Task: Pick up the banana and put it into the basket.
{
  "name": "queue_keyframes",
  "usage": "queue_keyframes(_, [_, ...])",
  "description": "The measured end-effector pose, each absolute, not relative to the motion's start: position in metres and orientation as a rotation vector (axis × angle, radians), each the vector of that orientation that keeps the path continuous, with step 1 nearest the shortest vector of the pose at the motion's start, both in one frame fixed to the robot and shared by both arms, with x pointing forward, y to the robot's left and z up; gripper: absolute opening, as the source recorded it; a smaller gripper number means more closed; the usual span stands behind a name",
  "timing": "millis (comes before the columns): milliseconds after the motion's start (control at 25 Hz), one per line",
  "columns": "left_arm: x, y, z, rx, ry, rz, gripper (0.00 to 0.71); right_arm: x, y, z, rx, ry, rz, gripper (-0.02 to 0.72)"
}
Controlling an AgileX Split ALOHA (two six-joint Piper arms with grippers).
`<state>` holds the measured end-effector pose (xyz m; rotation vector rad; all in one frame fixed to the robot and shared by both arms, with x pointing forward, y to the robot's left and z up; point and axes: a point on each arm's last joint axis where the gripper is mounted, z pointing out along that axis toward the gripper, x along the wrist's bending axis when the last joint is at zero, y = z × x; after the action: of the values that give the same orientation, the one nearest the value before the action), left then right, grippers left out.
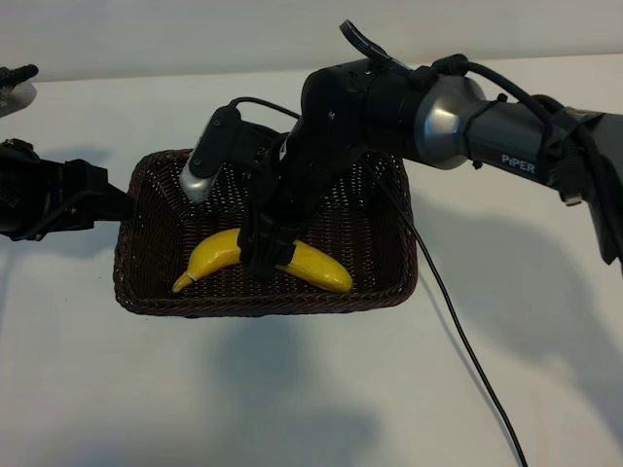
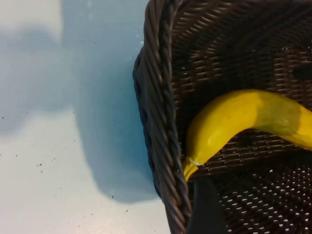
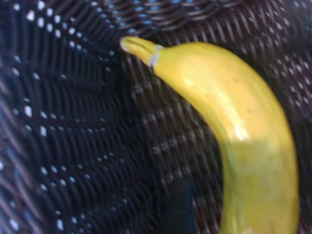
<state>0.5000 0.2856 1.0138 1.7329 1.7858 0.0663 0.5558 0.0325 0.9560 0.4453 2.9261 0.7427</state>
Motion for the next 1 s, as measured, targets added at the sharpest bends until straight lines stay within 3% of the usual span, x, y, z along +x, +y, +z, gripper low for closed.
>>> queue_keyframes(520, [0.5,0.286,1.014,1.737,1.782,0.068,0.547,0.566,0.002,0.988,0.634,2.83,0.604,0.64])
queue_keyframes(1000, [0.5,0.286,1.014,1.742,1.775,0.078,0.547,0.572,-0.05,1.029,0.937,2.82,0.506,0.611])
